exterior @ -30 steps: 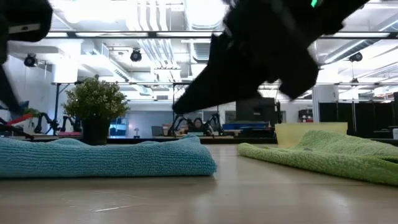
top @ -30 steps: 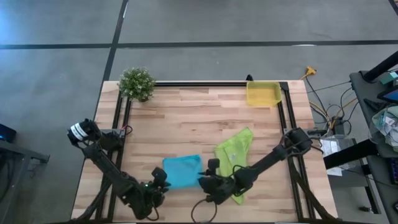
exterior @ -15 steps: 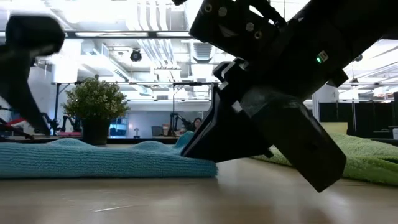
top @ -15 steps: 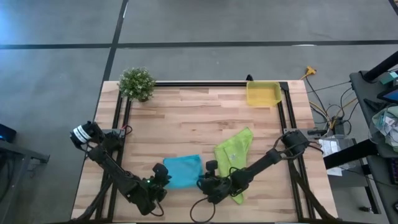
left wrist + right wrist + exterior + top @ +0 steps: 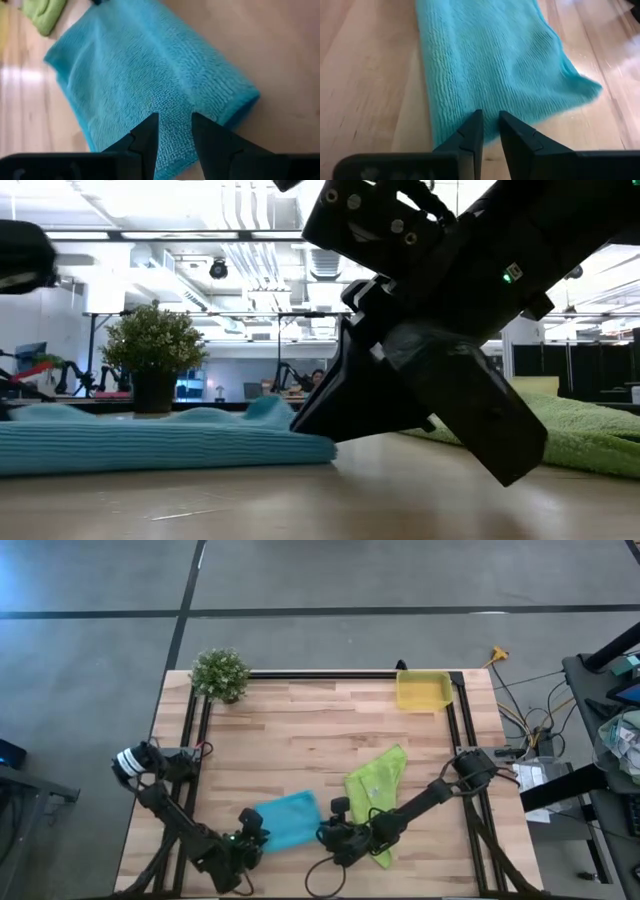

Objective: Roll microfiber towels into tight, uniform cylinder then place into a basket
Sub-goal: Roll the blue microfiber towel

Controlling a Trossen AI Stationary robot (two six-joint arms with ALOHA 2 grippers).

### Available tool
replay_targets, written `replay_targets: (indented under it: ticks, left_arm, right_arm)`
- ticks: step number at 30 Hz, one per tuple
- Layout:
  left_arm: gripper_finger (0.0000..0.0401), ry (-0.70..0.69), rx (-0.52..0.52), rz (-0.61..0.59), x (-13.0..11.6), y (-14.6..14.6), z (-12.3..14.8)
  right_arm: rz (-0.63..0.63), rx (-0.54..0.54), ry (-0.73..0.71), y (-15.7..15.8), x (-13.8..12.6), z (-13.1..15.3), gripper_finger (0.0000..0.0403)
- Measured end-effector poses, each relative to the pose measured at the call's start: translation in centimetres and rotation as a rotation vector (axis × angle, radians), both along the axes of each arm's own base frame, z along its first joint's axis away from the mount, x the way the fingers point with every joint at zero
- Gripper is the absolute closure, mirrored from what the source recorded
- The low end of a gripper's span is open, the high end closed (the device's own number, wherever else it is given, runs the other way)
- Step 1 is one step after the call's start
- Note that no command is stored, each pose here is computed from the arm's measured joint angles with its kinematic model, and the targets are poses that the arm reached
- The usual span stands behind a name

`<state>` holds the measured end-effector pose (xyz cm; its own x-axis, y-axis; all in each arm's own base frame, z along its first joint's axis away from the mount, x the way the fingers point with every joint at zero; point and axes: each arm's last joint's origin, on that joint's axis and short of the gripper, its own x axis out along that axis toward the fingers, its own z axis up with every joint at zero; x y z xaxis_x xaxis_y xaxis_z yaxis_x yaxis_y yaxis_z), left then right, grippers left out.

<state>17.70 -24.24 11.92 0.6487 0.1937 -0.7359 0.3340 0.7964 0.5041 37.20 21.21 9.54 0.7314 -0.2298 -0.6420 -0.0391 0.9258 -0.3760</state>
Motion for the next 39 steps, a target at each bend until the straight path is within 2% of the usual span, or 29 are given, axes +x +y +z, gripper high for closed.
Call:
replay_targets:
  ticks: [5,13,17,23,27,34,39]
  left_arm:
    - [0.0294,0.006,-0.026,-0.038,-0.6,-1.0,0.5]
    - [0.0294,0.005,-0.059,-0.057,-0.3,-2.0,1.5]
    - [0.0294,0.028,-0.014,-0.110,-0.6,-2.3,2.0]
    - [0.0294,0.057,0.111,-0.304,-1.7,-3.1,2.1]
    - [0.0294,0.047,0.151,-0.327,-1.8,-3.1,2.0]
    - [0.0294,0.020,0.294,-0.372,-1.6,-3.0,1.2]
    - [0.0294,0.003,0.269,-0.365,-1.4,-3.4,0.9]
  right_arm:
    - [0.000,-0.001,0.002,0.0,0.0,0.0,0.0344]
    - [-0.004,0.000,0.002,0.1,-0.1,0.0,0.0341]
    - [0.009,-0.002,-0.005,0.5,-0.2,0.6,0.0338]
    - [0.021,0.027,-0.051,1.1,-0.1,2.3,0.0337]
    - [0.023,0.027,-0.052,1.1,-0.2,2.4,0.0338]
    - [0.022,0.027,-0.056,1.2,-0.2,2.5,0.0341]
    - [0.021,0.028,-0.054,1.2,-0.2,2.5,0.0340]
